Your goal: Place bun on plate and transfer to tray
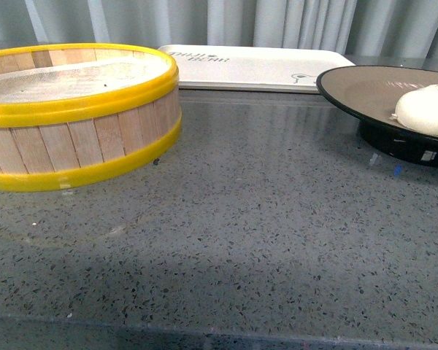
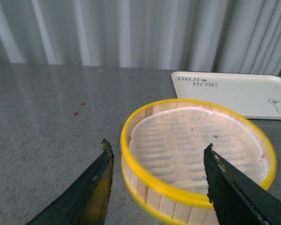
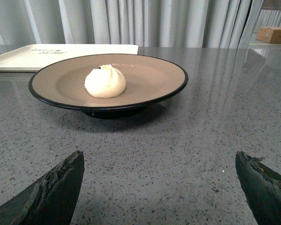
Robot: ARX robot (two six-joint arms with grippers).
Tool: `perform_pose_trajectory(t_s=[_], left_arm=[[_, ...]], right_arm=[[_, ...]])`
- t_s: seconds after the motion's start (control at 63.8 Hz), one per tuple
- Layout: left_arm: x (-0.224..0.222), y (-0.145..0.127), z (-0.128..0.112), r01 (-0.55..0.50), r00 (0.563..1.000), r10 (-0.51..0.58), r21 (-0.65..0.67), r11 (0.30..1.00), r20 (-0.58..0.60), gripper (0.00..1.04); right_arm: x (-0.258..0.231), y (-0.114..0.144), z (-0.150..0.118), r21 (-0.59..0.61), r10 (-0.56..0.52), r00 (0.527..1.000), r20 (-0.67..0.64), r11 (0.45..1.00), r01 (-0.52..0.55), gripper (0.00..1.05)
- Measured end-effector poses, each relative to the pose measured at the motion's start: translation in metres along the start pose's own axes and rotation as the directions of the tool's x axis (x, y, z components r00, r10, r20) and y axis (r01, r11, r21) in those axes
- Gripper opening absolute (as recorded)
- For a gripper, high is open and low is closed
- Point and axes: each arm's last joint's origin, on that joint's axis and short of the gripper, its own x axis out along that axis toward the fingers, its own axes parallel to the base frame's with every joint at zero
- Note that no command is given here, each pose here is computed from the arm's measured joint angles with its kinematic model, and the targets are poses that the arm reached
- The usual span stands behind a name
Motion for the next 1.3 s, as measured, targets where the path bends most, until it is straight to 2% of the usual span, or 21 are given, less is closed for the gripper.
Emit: perform_pose_trajectory(t_s=[0.157, 0.298, 0.627, 1.3], left_arm=[[-0.008, 0.011, -0.034, 0.012, 0.999, -0.013, -0.006, 1.0, -0.03, 0.25], [-0.015, 0.012, -0.049, 0.003, 1.0, -0.004, -0.015, 1.0, -0.024, 0.04], [-0.027, 0.012, -0.077, 0.004, 1.0, -0.004, -0.013, 1.0, -0.023, 0.04], [-0.042, 0.012, -0.101, 0.006, 1.0, -0.006, -0.013, 1.0, -0.003, 0.04]], right_arm=[[0.0, 0.0, 0.0, 0.0, 0.0, 1.0, 0.0, 1.0, 0.0, 0.96], [0.0, 0.0, 0.0, 0.0, 0.0, 1.0, 0.0, 1.0, 0.0, 0.96], [0.0, 0.0, 0.0, 0.0, 0.0, 1.0, 0.0, 1.0, 0.0, 0.96], [0.0, 0.0, 0.0, 0.0, 0.0, 1.0, 0.0, 1.0, 0.0, 0.96]])
